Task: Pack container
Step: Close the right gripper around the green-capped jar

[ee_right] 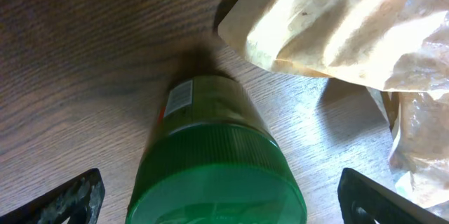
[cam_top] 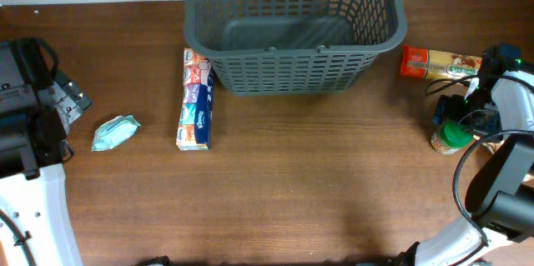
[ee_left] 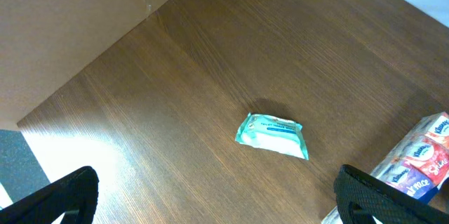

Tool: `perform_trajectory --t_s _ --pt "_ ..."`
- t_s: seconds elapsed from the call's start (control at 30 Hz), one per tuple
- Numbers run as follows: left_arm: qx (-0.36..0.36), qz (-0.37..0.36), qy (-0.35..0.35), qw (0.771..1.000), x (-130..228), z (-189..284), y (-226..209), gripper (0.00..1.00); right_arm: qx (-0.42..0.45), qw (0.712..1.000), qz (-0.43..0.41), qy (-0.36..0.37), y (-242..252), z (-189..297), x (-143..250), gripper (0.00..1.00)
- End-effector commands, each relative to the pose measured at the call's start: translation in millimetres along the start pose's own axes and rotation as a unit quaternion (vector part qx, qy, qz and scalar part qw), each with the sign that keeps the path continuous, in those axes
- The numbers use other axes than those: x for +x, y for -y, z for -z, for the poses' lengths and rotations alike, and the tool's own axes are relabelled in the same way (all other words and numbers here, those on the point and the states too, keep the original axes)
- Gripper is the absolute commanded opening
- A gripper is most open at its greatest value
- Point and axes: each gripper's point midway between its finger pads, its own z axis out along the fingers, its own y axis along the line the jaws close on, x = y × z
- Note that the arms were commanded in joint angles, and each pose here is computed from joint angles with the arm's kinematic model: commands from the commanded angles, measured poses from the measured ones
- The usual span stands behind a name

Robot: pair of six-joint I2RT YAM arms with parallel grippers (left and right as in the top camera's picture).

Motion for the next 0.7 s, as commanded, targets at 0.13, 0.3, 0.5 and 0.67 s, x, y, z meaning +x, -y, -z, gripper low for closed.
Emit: perform_trajectory --t_s 0.13,0.3,0.5,0.67 --pt "0.005 0.009 0.007 1.000 -3.9 3.9 -0.7 0.99 -0.007 1.000 -0.008 -0.009 -2.4 -12.5 4.9 0.99" --pt "0.005 0.009 0.007 1.000 -3.9 3.9 -0.7 0.99 -0.008 1.000 -0.006 -0.022 -3.7 -19.2 13.3 0.99" --pt "0.005 0.009 0.007 1.000 -3.9 3.9 -0.7 0.99 -0.008 1.000 -0.007 -0.016 -4.0 -19.3 10.6 0.99" --pt "0.005 0.009 0.007 1.000 -3.9 3.9 -0.7 0.99 -0.019 1.000 -0.008 -0.010 -7.5 -19.5 7.2 0.99"
